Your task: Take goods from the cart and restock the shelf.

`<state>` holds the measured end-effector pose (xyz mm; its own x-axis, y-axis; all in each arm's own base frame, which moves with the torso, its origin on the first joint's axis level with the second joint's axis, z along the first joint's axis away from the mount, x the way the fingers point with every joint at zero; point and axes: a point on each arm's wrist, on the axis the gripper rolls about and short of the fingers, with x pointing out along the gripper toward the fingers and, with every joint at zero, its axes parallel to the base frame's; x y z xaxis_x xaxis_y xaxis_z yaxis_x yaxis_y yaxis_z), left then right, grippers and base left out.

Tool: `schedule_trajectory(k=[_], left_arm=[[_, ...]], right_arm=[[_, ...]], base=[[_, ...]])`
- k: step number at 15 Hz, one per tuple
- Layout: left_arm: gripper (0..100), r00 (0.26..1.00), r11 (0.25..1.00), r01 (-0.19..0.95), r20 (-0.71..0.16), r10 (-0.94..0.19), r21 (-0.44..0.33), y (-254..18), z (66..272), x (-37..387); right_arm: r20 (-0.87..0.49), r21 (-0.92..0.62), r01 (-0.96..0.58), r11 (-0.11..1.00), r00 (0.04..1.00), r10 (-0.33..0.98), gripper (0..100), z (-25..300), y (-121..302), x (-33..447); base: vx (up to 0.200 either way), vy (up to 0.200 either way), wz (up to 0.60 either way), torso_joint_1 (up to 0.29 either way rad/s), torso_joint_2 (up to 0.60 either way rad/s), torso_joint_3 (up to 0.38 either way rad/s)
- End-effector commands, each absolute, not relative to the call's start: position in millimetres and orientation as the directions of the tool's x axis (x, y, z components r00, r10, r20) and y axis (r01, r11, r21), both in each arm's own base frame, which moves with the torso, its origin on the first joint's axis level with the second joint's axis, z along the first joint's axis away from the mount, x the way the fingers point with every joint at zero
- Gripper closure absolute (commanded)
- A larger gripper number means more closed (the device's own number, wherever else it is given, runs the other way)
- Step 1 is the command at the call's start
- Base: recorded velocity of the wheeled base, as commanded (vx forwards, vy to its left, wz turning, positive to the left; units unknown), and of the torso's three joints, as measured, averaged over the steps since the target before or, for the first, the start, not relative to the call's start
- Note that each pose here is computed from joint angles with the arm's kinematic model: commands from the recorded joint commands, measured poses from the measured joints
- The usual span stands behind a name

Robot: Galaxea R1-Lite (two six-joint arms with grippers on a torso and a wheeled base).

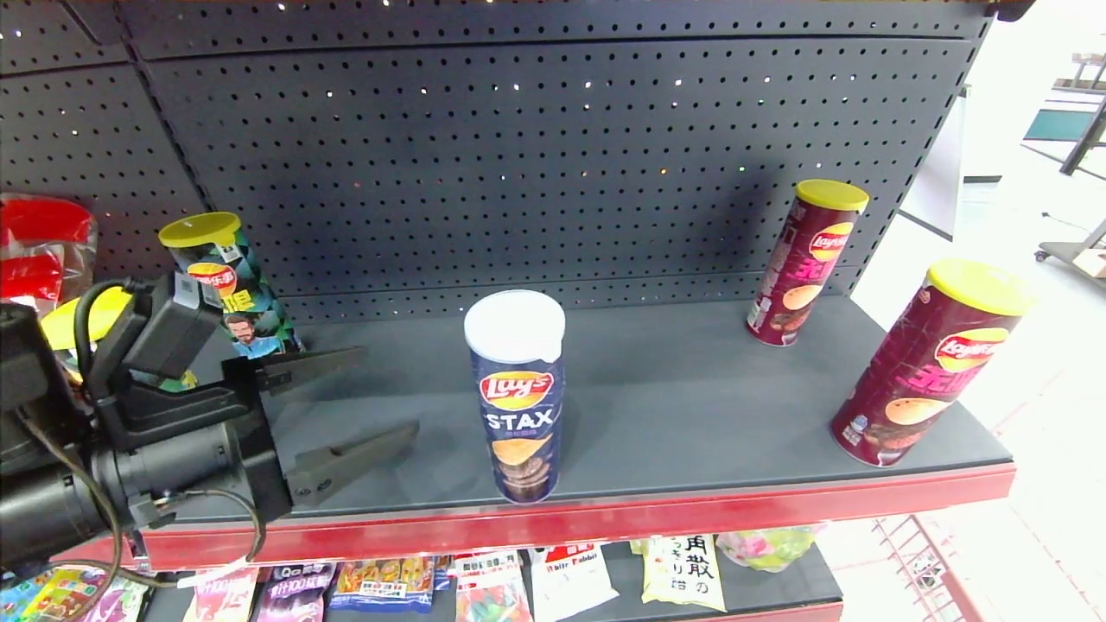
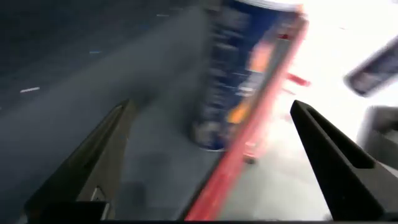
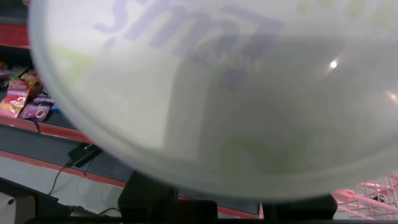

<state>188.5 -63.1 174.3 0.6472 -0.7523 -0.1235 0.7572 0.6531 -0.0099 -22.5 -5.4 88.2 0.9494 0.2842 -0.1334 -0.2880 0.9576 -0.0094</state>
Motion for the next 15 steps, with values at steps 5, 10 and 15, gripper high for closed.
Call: schedule_trajectory(k=[5, 10, 15], left_arm=[[0, 0.935, 0.921, 0.354, -0.057, -0.349, 0.161, -55, 192, 177], [0, 0.927, 0.919, 0.371, -0.112, -0.358, 0.133, -41, 200, 125], [0, 0.886, 0.901, 0.421, -0.263, -0.383, 0.107, 5, 175, -20]], right_arm=[[-0.135, -0.008, -0.296, 0.955, 0.947, 0.292, 100, 88, -5, -23], [-0.139, -0.009, -0.299, 0.954, 0.945, 0.295, 100, 88, -5, -22], [-0.171, -0.002, -0.428, 0.904, 0.891, 0.421, 100, 173, 3, 3]], base=[[0.000, 0.000, 0.00, 0.000, 0.00, 0.000], [0.000, 0.000, 0.00, 0.000, 0.00, 0.000], [0.000, 0.000, 0.00, 0.000, 0.00, 0.000]])
